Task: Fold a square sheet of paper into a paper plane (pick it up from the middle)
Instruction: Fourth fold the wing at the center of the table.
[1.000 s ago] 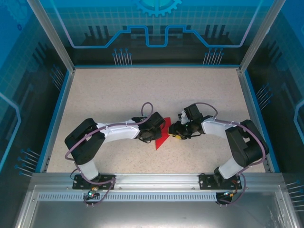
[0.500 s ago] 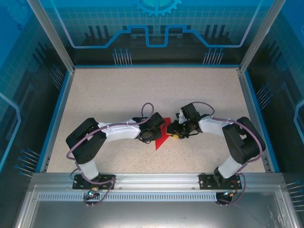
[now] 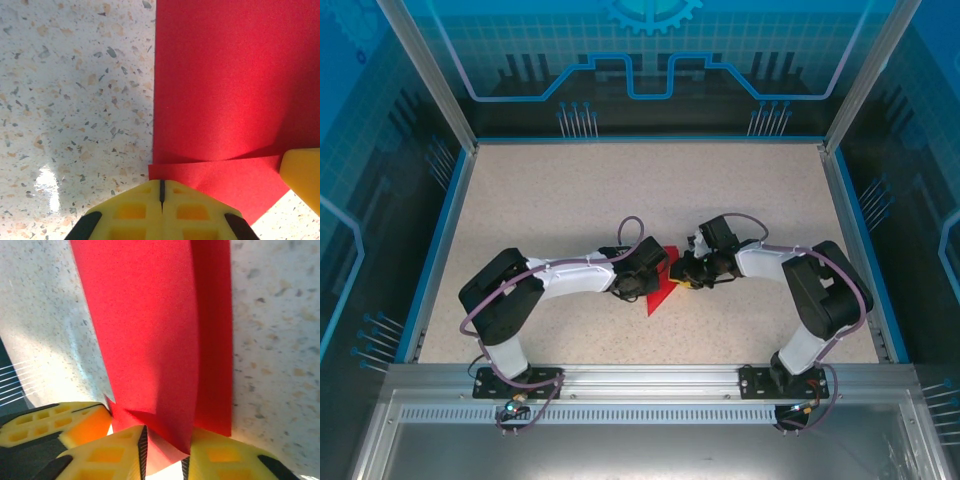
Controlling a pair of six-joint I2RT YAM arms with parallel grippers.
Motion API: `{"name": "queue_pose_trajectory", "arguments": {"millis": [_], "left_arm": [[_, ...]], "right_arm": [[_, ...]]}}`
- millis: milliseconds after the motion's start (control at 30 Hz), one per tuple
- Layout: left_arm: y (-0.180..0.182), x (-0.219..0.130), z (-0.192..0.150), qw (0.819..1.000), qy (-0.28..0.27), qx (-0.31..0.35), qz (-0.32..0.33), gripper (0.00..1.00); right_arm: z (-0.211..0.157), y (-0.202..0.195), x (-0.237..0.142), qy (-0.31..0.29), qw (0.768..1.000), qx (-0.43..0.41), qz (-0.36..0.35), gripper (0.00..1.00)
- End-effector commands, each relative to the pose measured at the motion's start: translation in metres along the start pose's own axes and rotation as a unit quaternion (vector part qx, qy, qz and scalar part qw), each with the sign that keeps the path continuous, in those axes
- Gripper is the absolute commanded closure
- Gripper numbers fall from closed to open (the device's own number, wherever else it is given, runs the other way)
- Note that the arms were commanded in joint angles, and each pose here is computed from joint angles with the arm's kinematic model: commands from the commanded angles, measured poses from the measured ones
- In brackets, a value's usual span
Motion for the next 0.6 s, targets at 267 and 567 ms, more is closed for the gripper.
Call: {"name": "queue_pose_trajectory", "arguments": {"millis": [267, 567], "left_arm": [[0.004, -0.005, 0.007, 1.000, -0.009, 0.010, 0.020, 0.97], [0.006, -0.006, 0.007, 1.000, -0.008, 0.012, 0.024, 0.97]], "right_arm": [[-0.001, 0.001, 0.015, 0.046, 0.998, -0.033, 0.031, 0.78], [-0.006, 0.003, 0.004, 0.020, 0.997, -0.043, 0.053, 0.59]]}}
Point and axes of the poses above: each hand's point on the last joint's axis, 136 mm out from that joint toward the fingers, its own x axis out along the fingers, its own y axis along the line the jaws close on, z = x × y, the point moved 10 cm from there along -x, back along the fingers, and after that the axes turned 6 degrees about x, right-handed, at the moved point
